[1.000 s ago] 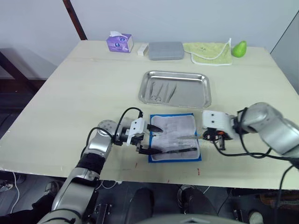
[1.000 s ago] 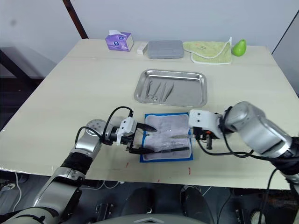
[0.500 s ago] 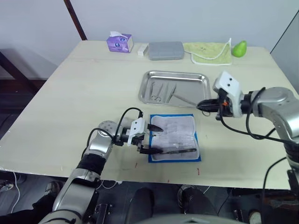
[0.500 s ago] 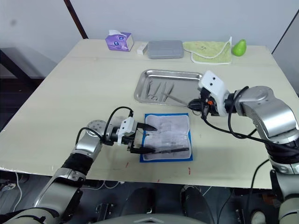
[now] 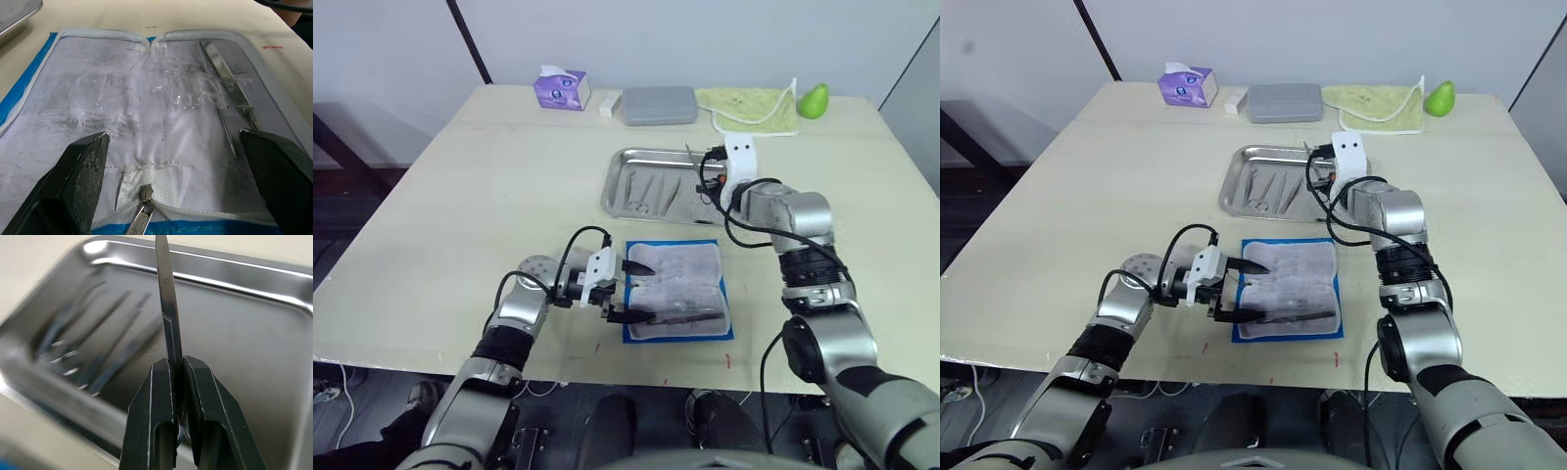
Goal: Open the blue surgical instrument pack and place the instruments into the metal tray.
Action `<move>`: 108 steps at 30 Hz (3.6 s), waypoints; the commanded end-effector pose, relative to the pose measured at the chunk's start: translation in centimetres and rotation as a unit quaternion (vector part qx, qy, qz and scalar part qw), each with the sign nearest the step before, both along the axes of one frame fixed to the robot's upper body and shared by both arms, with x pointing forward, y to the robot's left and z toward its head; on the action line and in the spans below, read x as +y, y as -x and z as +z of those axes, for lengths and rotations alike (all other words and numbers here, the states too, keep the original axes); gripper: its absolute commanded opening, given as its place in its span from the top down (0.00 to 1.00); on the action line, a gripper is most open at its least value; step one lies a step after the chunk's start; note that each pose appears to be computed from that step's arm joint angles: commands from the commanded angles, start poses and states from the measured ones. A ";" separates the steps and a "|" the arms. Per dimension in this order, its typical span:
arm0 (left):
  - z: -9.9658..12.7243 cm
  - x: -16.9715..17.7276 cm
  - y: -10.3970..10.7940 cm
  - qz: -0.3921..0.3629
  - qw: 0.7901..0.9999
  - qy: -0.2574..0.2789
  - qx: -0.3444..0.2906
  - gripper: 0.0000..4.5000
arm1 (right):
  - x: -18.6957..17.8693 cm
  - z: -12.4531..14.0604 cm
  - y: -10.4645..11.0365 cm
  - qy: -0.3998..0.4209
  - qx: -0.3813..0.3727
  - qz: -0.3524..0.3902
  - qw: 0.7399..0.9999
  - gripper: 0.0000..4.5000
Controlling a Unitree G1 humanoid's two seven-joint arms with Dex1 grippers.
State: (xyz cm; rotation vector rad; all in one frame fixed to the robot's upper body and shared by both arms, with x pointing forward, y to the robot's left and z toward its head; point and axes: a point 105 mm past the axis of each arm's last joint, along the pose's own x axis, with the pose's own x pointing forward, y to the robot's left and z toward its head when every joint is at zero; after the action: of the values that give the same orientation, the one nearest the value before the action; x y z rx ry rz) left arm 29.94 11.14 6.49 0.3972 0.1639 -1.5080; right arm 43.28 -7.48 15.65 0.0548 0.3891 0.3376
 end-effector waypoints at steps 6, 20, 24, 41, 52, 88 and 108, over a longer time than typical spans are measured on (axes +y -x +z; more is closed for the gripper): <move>-1.8 0.4 0.8 0.014 0.999 -0.016 0.040 0.00 | 2.5 0.2 -1.3 -0.024 -0.021 -0.042 0.999 0.99; -1.9 0.3 1.1 0.016 0.999 -0.016 0.042 0.00 | 3.1 -1.4 -2.4 -0.017 -0.006 -0.065 0.998 0.99; -1.9 0.3 1.1 0.017 0.999 -0.015 0.042 0.00 | 3.0 -1.9 -2.5 -0.014 -0.001 -0.066 0.998 0.99; -1.6 0.4 1.1 0.021 0.999 -0.007 0.041 0.00 | 4.3 5.7 2.3 -0.103 -0.213 0.142 0.961 0.22; -1.6 0.7 1.1 0.018 0.999 -0.005 0.042 0.00 | -0.2 5.7 13.2 -0.108 -0.224 0.384 0.889 0.16; -1.7 1.2 0.8 0.010 0.999 -0.008 0.043 0.00 | -3.9 -2.7 17.9 0.100 -0.113 0.510 0.847 0.53; -1.0 0.8 0.8 0.008 0.999 -0.009 0.040 0.00 | -1.3 -7.2 15.8 0.168 -0.084 0.538 0.821 0.62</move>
State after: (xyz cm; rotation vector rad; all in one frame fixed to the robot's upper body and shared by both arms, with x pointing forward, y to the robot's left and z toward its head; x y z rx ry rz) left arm 29.58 11.65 6.70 0.3634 0.1760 -1.5092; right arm 27.23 -8.97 7.93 -0.5380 0.2907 1.3811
